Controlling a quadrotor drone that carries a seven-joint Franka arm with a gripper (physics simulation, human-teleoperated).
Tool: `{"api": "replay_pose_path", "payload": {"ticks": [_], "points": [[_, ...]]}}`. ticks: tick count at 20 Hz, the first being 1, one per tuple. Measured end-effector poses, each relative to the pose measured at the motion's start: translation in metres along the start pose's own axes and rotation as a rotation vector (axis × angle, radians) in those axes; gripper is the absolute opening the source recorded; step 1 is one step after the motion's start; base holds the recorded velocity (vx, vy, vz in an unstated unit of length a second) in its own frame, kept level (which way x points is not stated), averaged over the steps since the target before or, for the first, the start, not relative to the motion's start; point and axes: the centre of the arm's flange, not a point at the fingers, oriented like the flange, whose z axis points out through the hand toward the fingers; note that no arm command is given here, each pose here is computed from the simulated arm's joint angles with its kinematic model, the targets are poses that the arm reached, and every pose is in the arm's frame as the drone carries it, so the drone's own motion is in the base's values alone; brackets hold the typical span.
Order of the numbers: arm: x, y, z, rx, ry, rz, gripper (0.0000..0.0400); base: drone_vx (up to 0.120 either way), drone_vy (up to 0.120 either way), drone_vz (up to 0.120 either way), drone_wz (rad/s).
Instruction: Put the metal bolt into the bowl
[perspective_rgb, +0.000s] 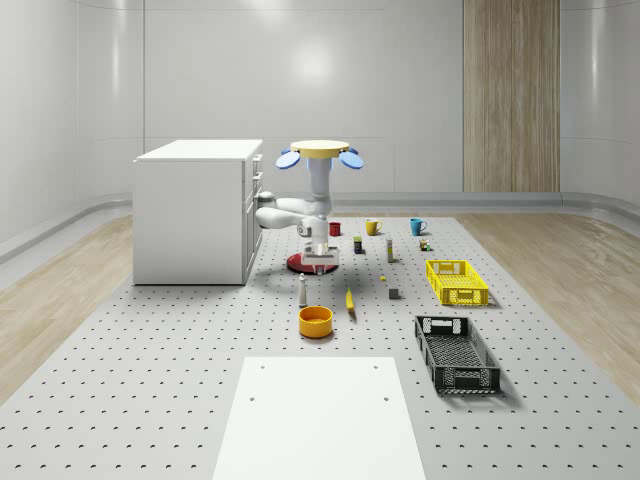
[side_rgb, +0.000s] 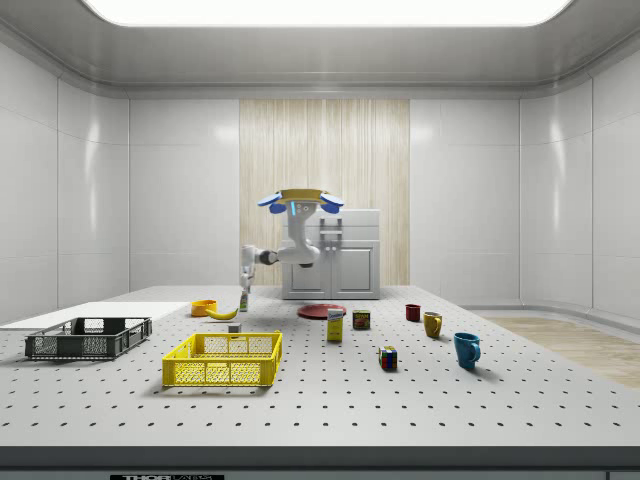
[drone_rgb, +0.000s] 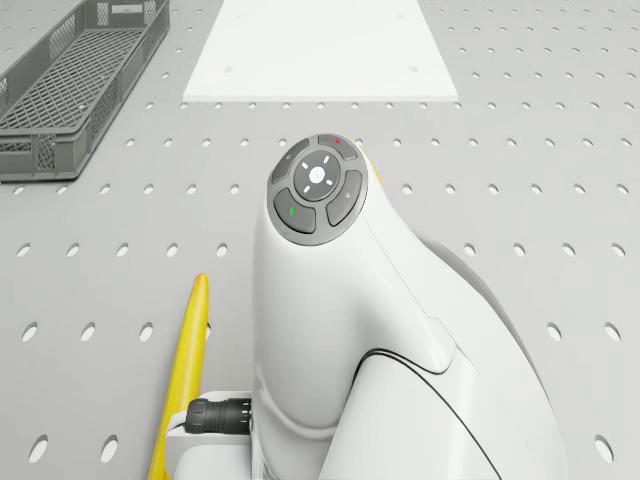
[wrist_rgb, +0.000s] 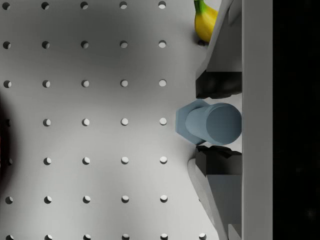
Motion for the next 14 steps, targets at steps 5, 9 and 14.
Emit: {"api": "replay_pose_path", "payload": {"ticks": [5,9,14], "points": [[0.0,0.0,0.0,0.0,0.0,0.0,0.0138,0.12,-0.024,0.0,0.0],[0.0,0.0,0.0,0.0,0.0,0.0,0.0138,0.12,-0.03,0.0,0.0],[0.0,0.0,0.0,0.0,0.0,0.0,0.0138,0.12,-0.024,-0.08,0.0]]}}
